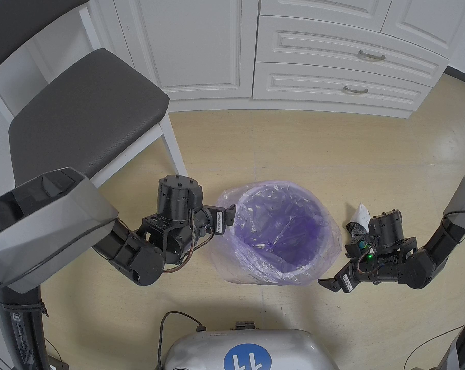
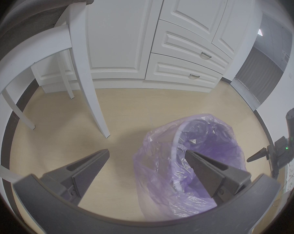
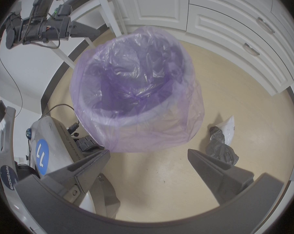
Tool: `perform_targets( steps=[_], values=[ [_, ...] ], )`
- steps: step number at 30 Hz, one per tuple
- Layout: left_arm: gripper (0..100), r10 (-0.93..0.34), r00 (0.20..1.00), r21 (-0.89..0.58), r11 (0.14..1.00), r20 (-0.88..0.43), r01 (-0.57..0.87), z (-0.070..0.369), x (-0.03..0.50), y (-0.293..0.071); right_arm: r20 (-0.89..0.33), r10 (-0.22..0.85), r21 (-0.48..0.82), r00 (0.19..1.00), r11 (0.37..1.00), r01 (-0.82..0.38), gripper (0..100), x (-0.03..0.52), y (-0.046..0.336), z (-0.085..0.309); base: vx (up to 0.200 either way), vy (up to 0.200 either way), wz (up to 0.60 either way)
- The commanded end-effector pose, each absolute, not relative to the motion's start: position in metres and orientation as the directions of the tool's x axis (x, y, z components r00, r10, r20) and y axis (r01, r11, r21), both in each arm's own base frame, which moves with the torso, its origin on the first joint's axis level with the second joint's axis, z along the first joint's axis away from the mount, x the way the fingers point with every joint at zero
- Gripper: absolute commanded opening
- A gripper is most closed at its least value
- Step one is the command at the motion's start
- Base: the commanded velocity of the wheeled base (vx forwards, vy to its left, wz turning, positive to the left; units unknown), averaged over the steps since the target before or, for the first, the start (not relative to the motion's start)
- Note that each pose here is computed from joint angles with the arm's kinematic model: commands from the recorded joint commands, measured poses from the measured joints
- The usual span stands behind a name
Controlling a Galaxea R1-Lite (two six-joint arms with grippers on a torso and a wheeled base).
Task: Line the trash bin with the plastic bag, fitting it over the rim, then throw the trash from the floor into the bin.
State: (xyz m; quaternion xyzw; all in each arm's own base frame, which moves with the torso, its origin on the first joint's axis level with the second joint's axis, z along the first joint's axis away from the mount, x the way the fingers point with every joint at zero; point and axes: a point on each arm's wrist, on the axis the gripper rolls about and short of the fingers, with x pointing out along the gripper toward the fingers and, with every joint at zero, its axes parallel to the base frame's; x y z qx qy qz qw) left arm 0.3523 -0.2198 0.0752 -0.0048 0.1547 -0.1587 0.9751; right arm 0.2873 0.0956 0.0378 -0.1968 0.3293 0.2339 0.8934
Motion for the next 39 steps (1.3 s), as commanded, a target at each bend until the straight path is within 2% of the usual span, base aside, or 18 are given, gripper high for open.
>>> perform_targets(
  steps=[1, 9, 13, 19, 22, 32, 39],
  values=[
    [100, -0.317, 0.895, -0.054, 0.947, -0.313, 0.317, 0.07, 0.351, -0.224, -0.73, 0.27, -0.184, 0.627, 0.807, -0.561, 100, 0.297, 0.101, 0.011, 0.0, 0.0, 0.0],
    [100, -0.331, 0.885, -0.052, 0.942, -0.328, 0.333, 0.063, 0.347, -0.231, -0.739, 0.272, -0.105, 0.617, 0.858, -0.503, 100, 0.32, 0.114, -0.013, 0.0, 0.0, 0.0],
    [100, -0.348, 0.873, -0.048, 0.934, -0.342, 0.354, 0.06, 0.339, -0.236, -0.738, 0.288, -0.078, 0.611, 0.862, -0.501, 100, 0.321, 0.124, -0.017, 0.0, 0.0, 0.0],
    [100, -0.374, 0.869, -0.053, 0.924, -0.324, 0.378, 0.057, 0.329, -0.244, -0.713, 0.294, -0.058, 0.636, 0.88, -0.472, 100, 0.314, 0.154, -0.019, 0.0, 0.0, 0.0],
    [100, -0.377, 0.869, -0.047, 0.923, -0.32, 0.382, 0.06, 0.33, -0.245, -0.693, 0.329, -0.051, 0.642, 0.865, -0.498, 100, 0.31, 0.168, -0.021, 0.0, 0.0, 0.0],
    [100, -0.37, 0.881, 0.122, 0.9, -0.297, 0.419, 0.076, 0.332, -0.253, -0.674, 0.415, -0.053, 0.611, 0.798, -0.6, 100, 0.287, 0.207, -0.023, 0.0, 0.0, 0.0],
    [100, -0.271, 0.908, 0.186, 0.922, -0.319, 0.341, 0.087, 0.337, -0.275, -0.665, 0.468, -0.044, 0.583, 0.754, -0.655, 100, 0.265, 0.226, -0.03, 0.0, 0.0, 0.0]
  ],
)
